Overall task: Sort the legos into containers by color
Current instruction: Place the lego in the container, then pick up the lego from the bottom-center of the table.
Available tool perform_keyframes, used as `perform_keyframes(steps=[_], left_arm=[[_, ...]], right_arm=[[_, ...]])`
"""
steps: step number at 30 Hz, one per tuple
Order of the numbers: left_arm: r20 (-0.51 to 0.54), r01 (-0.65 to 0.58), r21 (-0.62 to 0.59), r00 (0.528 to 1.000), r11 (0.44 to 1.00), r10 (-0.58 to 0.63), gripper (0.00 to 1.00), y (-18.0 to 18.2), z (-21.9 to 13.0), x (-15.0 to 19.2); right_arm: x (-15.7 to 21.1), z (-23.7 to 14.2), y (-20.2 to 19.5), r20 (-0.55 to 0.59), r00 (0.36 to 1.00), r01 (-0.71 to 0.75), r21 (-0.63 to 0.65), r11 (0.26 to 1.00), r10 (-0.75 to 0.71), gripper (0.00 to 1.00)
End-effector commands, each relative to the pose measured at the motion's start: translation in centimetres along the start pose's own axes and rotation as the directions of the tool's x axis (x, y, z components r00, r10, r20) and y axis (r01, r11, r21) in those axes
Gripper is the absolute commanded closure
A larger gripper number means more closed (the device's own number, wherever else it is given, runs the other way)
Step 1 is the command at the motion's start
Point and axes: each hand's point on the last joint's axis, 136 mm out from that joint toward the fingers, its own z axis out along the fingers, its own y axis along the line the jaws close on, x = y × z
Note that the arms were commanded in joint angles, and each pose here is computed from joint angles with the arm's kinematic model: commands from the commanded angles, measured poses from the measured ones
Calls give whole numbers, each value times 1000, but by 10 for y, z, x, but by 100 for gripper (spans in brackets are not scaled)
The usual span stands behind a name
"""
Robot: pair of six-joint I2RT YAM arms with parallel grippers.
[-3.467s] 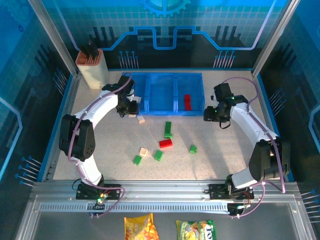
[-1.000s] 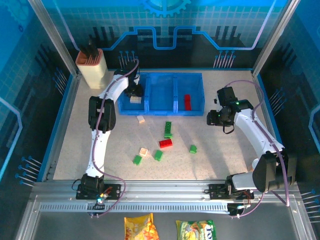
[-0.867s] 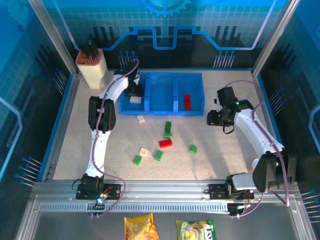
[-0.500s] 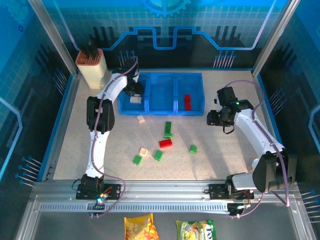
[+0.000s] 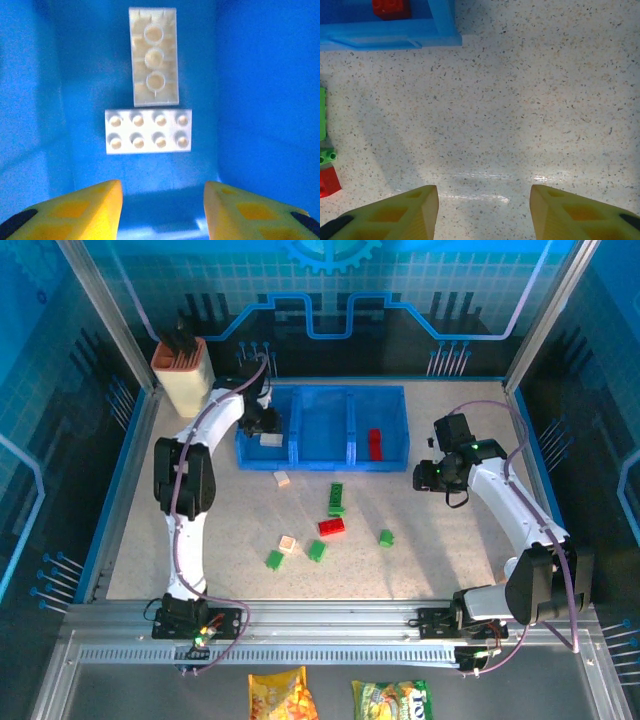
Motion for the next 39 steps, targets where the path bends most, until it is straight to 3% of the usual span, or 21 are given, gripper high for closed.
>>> perform_keyframes(steps=[1, 27, 39], left_arm=[[36, 34, 50, 999, 998, -36, 52, -5, -29, 3], [-60, 108, 83, 993, 991, -103, 50, 9, -65, 137], [-67, 63, 84, 996, 994, -57, 50, 11, -93, 163]], right_arm=[[0, 0, 5, -11, 1000, -12, -20, 1000, 12, 47], [13, 42, 53, -94, 994, 55, -21, 998, -56, 48], [37, 66, 68, -144, 988, 54, -10, 999, -55, 48]])
